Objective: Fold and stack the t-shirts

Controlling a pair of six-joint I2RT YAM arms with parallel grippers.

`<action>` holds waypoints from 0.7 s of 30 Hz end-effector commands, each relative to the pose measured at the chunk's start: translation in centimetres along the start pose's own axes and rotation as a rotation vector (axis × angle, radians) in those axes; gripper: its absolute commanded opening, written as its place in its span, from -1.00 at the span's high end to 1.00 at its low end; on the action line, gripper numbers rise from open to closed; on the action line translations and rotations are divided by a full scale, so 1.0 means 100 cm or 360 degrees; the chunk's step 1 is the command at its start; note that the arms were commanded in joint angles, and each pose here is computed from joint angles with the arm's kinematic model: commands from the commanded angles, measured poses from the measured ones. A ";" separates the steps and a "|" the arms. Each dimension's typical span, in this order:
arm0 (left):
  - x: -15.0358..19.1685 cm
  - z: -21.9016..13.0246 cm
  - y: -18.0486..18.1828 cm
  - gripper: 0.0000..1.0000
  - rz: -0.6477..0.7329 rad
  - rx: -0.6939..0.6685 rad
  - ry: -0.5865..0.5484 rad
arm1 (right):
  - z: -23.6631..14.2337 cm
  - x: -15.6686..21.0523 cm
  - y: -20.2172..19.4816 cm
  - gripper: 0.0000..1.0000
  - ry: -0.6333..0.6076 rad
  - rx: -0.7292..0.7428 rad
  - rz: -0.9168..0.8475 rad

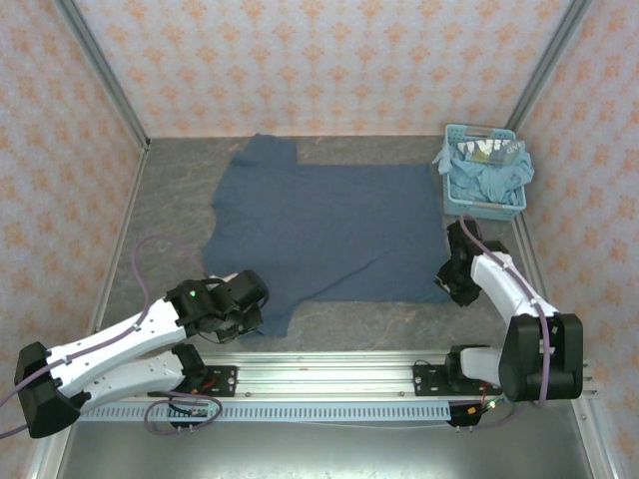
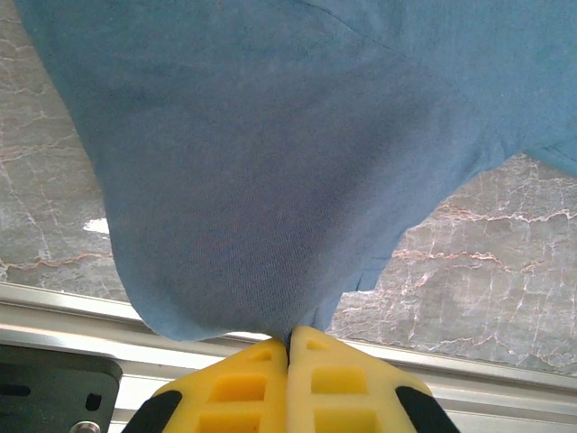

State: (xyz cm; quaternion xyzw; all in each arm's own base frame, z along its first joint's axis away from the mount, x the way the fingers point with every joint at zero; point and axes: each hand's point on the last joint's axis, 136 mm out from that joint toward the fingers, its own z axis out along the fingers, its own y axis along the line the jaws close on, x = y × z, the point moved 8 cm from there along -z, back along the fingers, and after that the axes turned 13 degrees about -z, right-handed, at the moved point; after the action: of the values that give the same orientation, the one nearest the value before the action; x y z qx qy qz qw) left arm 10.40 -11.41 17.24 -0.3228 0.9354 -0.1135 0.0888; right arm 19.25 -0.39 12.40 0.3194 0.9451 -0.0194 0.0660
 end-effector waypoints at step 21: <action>0.006 -0.026 0.012 1.00 0.0344 0.0028 0.0028 | -0.005 0.026 -0.009 1.00 0.0099 -0.0165 0.0089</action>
State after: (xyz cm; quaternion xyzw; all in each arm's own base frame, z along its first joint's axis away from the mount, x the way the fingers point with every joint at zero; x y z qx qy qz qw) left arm 9.26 -11.31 18.43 -0.2490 0.9569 -0.1229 0.0849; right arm 18.83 0.38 12.09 0.3354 0.9381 0.0376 0.0780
